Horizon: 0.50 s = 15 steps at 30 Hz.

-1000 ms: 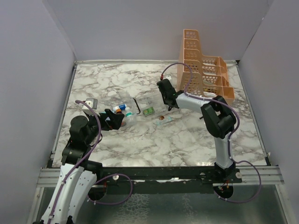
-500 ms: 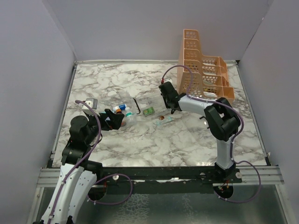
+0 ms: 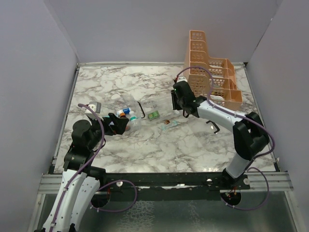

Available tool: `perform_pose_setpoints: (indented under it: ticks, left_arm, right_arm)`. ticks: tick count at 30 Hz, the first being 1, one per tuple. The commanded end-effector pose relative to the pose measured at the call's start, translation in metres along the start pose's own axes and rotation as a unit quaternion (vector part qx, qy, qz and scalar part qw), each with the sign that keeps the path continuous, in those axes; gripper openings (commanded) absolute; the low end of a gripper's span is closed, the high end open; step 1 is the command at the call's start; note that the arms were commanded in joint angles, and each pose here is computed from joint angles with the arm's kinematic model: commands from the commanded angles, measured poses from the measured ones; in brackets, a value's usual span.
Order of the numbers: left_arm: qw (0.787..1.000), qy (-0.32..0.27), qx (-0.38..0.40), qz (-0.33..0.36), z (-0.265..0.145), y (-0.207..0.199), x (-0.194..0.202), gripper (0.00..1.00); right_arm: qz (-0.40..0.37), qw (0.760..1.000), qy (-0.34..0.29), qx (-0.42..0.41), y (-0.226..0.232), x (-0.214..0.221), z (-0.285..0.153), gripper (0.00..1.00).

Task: Organize the medicine kit

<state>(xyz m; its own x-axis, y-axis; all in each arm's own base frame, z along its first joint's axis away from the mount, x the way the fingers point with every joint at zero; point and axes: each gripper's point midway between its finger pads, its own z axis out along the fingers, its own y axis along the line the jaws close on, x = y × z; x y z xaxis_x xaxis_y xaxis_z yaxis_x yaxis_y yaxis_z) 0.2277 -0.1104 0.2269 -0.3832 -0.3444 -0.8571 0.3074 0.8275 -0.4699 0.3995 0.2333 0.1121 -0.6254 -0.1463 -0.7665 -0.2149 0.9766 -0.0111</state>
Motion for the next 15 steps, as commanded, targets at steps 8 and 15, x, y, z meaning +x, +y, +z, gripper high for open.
perform_pose_setpoints:
  ticks: [8,15]
  left_arm:
    - [1.000,-0.015,0.019,0.007,-0.001,-0.008,-0.009,0.99]
    - [1.000,-0.015,0.018,0.006,0.000,-0.007,-0.008,0.99]
  right_arm:
    - [0.044,0.994,0.056,-0.087,0.025,0.063,-0.029,0.39]
    - [0.049,0.995,0.082,-0.039,0.018,0.085,-0.009,0.39]
